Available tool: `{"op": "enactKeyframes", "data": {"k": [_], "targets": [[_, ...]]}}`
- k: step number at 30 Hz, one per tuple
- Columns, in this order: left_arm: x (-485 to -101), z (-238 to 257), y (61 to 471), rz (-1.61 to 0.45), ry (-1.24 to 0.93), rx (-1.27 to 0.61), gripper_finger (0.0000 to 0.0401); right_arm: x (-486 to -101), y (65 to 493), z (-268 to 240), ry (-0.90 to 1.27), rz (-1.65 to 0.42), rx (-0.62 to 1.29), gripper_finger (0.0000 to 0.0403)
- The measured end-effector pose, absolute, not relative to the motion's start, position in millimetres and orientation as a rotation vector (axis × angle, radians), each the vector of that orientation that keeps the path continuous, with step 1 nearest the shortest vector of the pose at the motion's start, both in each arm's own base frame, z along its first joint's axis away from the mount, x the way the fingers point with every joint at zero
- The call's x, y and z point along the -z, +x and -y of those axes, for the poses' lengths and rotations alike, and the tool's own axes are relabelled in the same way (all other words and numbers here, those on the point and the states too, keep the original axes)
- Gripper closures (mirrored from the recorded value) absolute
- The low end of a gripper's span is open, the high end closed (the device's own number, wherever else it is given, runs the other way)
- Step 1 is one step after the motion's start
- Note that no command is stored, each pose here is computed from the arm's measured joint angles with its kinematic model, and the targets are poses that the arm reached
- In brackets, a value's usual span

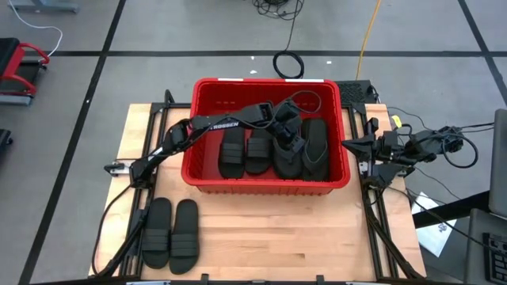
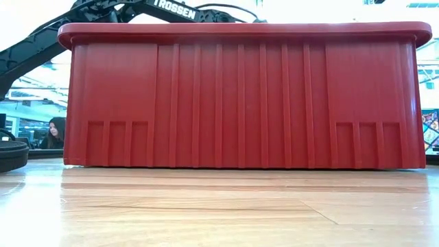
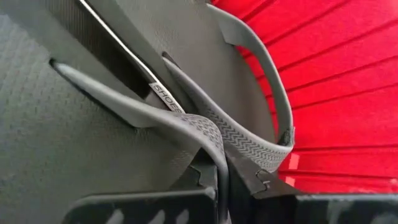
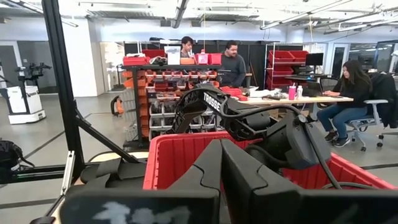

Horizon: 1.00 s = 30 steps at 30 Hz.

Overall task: Pick and place slides into bin
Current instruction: Put the right slipper into the bin

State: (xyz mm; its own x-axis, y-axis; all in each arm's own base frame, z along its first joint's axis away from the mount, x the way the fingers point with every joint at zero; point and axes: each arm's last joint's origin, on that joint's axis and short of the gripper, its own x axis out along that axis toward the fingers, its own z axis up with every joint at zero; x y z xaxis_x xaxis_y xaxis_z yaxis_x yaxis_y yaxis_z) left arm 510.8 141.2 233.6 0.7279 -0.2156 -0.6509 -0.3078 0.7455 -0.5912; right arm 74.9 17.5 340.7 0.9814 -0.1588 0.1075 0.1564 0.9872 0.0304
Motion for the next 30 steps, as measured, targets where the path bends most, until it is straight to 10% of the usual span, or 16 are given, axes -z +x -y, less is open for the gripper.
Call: {"op": "enactKeyframes", "data": {"k": [19,30], "targets": [[-233.4,-137.4,511.7,-0.775,-0.674,-0.027,0.0389,-339.6,75.0,-17.6,0.013,0.099,0.158,0.0403],[-233.4,-136.3,511.3,-0.782,-0.664,0.001,0.0227,-338.3,75.1,-17.7,0.028,0.088,0.157,0.0403]]}}
